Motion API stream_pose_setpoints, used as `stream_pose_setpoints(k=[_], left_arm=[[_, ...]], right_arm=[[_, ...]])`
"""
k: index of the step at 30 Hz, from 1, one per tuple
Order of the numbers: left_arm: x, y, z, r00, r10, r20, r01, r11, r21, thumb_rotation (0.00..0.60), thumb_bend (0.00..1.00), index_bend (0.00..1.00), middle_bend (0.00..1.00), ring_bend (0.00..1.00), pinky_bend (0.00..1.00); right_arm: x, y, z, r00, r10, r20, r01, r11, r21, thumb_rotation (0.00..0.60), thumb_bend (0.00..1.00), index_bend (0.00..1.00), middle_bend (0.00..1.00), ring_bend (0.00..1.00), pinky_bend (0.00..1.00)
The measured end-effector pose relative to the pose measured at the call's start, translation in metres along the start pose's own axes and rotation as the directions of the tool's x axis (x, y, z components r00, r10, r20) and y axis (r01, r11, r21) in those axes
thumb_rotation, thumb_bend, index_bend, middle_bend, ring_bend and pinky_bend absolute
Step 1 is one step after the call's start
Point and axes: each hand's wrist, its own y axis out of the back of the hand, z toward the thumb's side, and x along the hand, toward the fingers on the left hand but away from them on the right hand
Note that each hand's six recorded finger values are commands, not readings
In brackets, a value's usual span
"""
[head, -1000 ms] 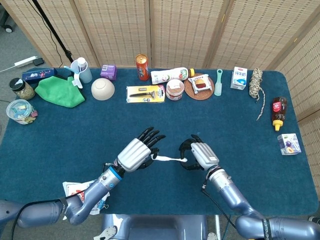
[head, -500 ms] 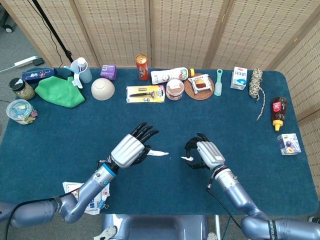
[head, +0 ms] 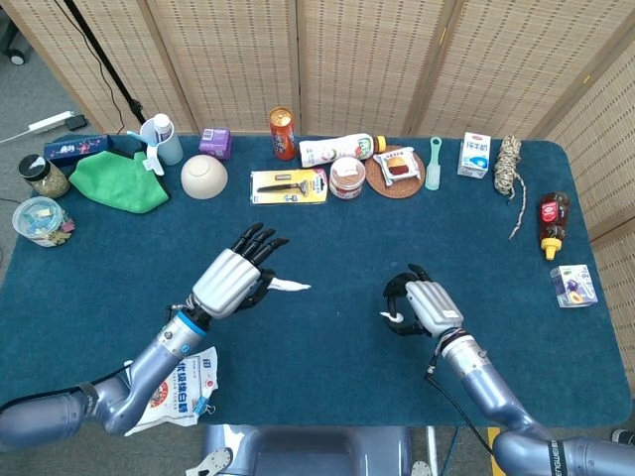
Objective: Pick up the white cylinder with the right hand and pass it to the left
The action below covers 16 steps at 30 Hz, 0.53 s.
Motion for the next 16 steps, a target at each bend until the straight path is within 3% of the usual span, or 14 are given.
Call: stream_pose_setpoints(k=[10,16], left_arm=[[-0.009,0.027,-0.021,0.998,0.029,-0.052,-0.029,1.0,-0.004,0.6,0.41,0.74,0.16,0.06,0.01],[-0.013,0.026,-0.021,0.999,0.016,-0.051,-0.016,1.0,-0.001,0.6,0.41,0.74,0.16,0.06,0.01]], right_arm=[[0.007,0.004,-0.012,1.0,0.003,0.027,-0.003,1.0,0.021,0.6,0.46,0.74,0.36,0.21,0.02],[0.007,0.003,-0.013,1.0,0.002,0.027,-0.002,1.0,0.015,0.6,0.46,0.74,0.36,0.21,0.02]])
